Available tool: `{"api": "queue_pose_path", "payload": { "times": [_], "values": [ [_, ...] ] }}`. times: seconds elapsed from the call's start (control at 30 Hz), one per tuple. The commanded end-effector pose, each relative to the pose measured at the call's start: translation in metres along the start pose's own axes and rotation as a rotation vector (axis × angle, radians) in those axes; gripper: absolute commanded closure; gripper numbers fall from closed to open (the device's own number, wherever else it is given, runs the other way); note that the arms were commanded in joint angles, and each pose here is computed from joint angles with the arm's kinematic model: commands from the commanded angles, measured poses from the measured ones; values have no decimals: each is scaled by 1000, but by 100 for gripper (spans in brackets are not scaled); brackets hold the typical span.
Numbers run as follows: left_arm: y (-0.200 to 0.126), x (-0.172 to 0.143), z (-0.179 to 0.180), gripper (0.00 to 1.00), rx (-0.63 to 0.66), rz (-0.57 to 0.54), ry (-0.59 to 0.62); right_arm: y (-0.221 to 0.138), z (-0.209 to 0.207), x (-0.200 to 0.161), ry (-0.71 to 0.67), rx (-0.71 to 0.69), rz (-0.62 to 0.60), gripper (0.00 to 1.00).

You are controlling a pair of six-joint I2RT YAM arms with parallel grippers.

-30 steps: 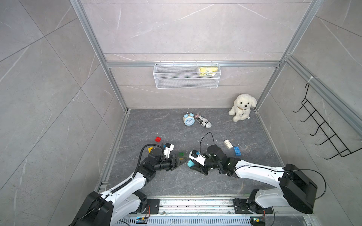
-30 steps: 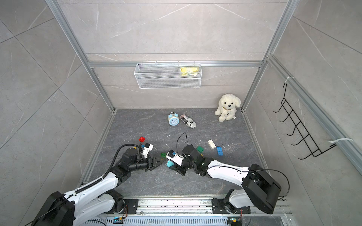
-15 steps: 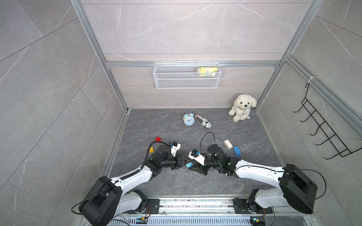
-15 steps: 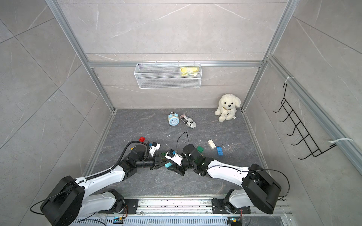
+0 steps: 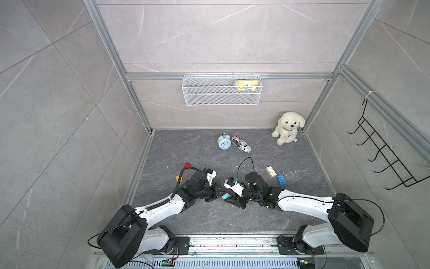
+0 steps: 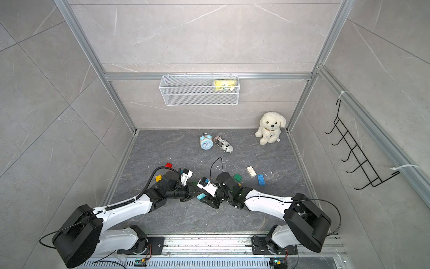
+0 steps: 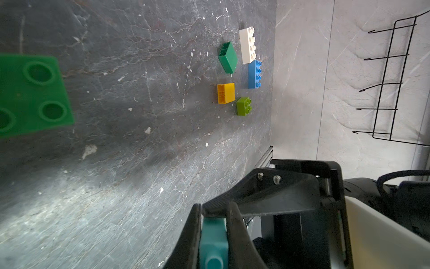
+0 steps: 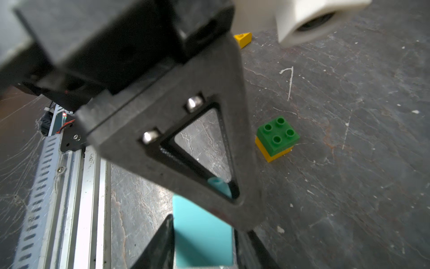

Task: Assemble the letter h with lego
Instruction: Place the lego brick at the center of the board.

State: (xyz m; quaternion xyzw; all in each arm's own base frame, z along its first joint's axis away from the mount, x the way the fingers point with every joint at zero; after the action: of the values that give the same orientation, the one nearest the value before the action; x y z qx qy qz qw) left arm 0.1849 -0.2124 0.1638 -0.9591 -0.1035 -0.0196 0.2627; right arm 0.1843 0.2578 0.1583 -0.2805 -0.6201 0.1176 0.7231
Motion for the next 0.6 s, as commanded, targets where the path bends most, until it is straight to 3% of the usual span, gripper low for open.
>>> {"api": "queue_pose_path", "payload": {
  "times": [0.0, 0.07, 0.1, 0.2, 0.37, 0.57],
  "values": [
    [-1, 8, -18, 100, 30, -61, 65, -11, -9, 15, 35, -94, -114, 21],
    [-1, 12, -17, 100, 131, -106, 70, -21, -11, 14, 62, -161, -162, 3],
    [0, 14, -18, 100, 172, -133, 87, -28, -13, 12, 79, -208, -190, 1],
    [10, 19, -22, 100, 294, -195, 111, -47, -26, 5, 141, -388, -243, 1],
    [44, 25, -23, 100, 525, -257, 152, -80, -57, -18, 380, -811, -260, 0],
    [90, 30, -25, 100, 749, -298, 188, -99, -81, -28, 605, -1048, -70, 0]
  ]
}}
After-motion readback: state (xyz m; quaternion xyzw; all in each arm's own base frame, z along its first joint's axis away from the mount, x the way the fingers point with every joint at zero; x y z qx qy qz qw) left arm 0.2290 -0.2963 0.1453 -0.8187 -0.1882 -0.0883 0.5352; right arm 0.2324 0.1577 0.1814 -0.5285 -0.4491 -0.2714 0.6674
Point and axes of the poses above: each gripper's point midway between its finger pads, its own y axis out along the fingers, its own z axis along the line the jaws close on, x = y × z, the point moved 9 cm from there along -y, back along the fingers, and after that the axes turned 7 degrees about -y, right-handed, at the moved point
